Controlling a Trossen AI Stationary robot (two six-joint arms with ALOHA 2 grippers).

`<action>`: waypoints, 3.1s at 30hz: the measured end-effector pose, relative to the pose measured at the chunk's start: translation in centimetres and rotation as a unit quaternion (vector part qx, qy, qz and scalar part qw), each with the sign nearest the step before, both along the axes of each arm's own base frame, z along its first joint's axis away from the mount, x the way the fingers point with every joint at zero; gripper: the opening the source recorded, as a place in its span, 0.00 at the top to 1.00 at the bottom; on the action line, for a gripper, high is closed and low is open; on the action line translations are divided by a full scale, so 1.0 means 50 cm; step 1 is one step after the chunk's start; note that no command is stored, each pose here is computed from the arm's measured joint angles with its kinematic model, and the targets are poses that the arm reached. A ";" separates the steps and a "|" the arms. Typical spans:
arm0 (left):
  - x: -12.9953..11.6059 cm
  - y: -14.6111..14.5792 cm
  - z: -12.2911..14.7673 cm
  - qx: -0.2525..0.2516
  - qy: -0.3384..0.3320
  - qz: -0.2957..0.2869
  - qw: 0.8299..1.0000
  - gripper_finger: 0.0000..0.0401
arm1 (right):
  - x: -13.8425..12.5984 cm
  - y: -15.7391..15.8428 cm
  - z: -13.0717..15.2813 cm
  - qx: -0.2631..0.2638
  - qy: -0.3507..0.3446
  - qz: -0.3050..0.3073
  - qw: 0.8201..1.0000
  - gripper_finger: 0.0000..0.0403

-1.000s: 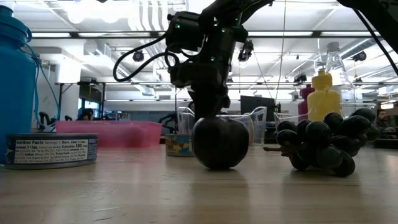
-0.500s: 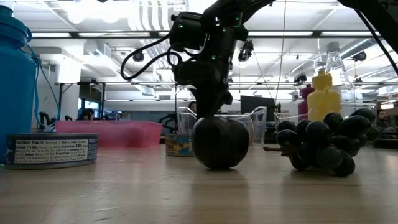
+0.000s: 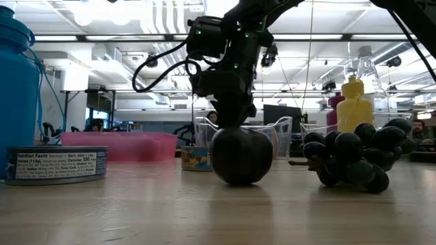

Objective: Pick & Place Food Item
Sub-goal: Put the yellow and blue tuna can into the left transparent bin

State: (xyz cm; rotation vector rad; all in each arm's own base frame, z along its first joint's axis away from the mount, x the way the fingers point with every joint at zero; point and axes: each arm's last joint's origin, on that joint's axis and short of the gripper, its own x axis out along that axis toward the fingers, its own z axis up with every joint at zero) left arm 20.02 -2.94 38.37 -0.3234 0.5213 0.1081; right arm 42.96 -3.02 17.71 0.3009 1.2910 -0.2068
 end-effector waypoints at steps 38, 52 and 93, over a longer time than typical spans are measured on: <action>0.000 0.000 0.000 0.002 0.000 -0.001 1.000 0.26 | -0.004 0.020 -0.007 0.025 -0.009 -0.006 1.000 0.98; 0.000 0.000 0.000 0.002 0.000 -0.001 1.000 0.22 | -0.004 0.016 -0.008 0.016 -0.010 -0.014 1.000 0.98; 0.000 0.000 0.000 0.002 0.000 -0.001 1.000 0.23 | -0.024 -0.025 -0.022 0.065 0.027 -0.123 0.990 0.98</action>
